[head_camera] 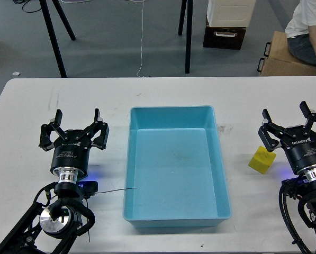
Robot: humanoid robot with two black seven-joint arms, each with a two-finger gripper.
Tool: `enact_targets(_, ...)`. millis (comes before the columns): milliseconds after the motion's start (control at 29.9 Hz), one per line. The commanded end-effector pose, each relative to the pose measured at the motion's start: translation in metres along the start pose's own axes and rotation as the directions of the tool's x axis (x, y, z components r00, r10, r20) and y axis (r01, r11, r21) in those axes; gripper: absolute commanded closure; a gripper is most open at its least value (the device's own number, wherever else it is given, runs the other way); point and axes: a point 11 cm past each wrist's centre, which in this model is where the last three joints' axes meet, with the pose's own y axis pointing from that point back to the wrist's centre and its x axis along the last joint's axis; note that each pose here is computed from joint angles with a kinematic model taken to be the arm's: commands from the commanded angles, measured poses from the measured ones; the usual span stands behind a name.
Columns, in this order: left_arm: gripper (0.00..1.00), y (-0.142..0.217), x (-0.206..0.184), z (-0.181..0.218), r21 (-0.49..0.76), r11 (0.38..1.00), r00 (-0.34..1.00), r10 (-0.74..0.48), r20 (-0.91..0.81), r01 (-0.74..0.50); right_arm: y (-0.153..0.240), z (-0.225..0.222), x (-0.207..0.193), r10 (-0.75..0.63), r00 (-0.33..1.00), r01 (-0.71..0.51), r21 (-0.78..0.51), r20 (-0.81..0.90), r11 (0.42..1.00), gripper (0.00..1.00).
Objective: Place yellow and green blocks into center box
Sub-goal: 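Raise the right gripper and move it toward the yellow cube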
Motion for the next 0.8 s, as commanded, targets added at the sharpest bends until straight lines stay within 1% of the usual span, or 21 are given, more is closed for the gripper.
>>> enact_targets(0, 0.0, 0.0, 0.0, 0.001, -0.008, 1.0, 1.0, -0.002, -0.001, 0.002, 0.0, 0.0, 0.001, 0.001, 1.0, -0.001, -0.001, 0.0, 1.0, 0.01)
enact_targets(200, 0.0, 0.0, 0.0, 0.001, -0.009, 1.0, 1.0, 0.0, 0.001, 0.0, -0.002, 0.001, 0.004, 0.008, 0.999, -0.008, -0.011, -0.034, 1.0, 0.01)
enact_targets(267, 0.0, 0.0, 0.002, 0.001, -0.01, 1.0, 1.0, 0.003, 0.003, -0.003, -0.006, 0.002, 0.007, 0.022, 0.993, -0.026, -0.032, -0.117, 0.999, 0.01)
enact_targets(434, 0.0, 0.001, 0.005, 0.002, -0.012, 1.0, 1.0, 0.011, 0.007, -0.011, -0.041, 0.007, -0.014, -0.027, 0.919, -0.013, -0.1, -0.394, 0.995, 0.01)
enact_targets(501, 0.0, 0.001, 0.005, 0.002, -0.012, 1.0, 1.0, 0.011, 0.007, -0.011, -0.054, -0.004, -0.023, -0.03, 0.837, -0.041, -0.116, -0.547, 0.992, 0.01)
enact_targets(568, 0.0, 0.001, 0.005, 0.002, -0.014, 1.0, 1.0, 0.012, 0.008, -0.012, -0.067, -0.018, -0.034, -0.005, 0.734, -0.081, -0.094, -0.68, 0.992, 0.01)
enact_targets(668, 0.0, 0.001, 0.005, 0.003, -0.02, 1.0, 1.0, 0.01, 0.007, -0.01, -0.089, -0.03, -0.06, -0.027, 0.57, -0.082, -0.089, -0.821, 0.993, 0.01)
enact_targets(702, 0.0, 0.001, 0.005, 0.004, -0.02, 1.0, 1.0, 0.012, 0.008, -0.012, -0.096, -0.029, -0.067, -0.05, 0.491, -0.078, -0.101, -0.87, 0.992, 0.02)
enact_targets(768, 0.0, 0.001, 0.008, 0.004, -0.022, 1.0, 1.0, 0.017, 0.01, -0.017, -0.108, -0.029, -0.087, -0.108, 0.272, -0.041, -0.124, -0.956, 0.991, 0.04)
